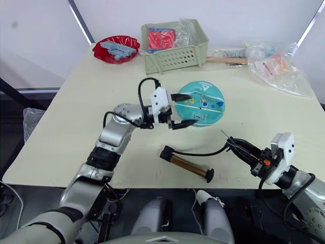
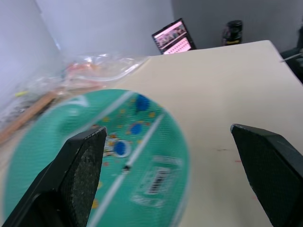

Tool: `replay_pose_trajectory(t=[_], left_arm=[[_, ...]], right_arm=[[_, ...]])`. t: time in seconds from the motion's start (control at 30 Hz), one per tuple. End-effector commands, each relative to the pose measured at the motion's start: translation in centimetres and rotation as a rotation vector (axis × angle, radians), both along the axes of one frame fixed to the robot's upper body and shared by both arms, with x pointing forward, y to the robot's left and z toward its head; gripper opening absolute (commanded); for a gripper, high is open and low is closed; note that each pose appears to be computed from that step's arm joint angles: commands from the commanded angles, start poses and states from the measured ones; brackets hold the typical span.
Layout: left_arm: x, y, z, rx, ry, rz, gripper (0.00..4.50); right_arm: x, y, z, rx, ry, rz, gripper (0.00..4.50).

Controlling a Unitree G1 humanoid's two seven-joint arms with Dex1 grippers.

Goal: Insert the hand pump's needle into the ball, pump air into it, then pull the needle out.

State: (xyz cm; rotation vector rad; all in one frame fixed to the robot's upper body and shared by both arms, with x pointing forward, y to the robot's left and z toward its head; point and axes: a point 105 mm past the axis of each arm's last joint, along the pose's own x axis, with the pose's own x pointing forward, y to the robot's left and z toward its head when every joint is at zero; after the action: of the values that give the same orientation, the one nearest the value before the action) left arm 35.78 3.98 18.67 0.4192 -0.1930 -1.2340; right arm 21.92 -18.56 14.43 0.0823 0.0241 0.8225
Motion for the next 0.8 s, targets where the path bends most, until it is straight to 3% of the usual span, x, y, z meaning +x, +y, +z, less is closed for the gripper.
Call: replay_pose_trajectory(t=[0.03, 0.4, 0.8], left_arm=[[0.7, 0.5, 2.1, -0.046, -0.024, 0.017, 4.45], [4.4, 1.7, 2.3, -0.055, 0.045, 0.157, 4.45], [7.4, 1.2, 1.2, 0.027, 0.124, 0.217, 4.45]], right_arm=[[-0.3, -0.8, 1.0, -0.046, -0.074, 0.015, 0.40], [-0.5, -1.4, 0.5, -0.059, -0.140, -0.018, 0.40], [-0.8, -1.4, 0.0, -0.125, -0.209, -0.051, 0.40]])
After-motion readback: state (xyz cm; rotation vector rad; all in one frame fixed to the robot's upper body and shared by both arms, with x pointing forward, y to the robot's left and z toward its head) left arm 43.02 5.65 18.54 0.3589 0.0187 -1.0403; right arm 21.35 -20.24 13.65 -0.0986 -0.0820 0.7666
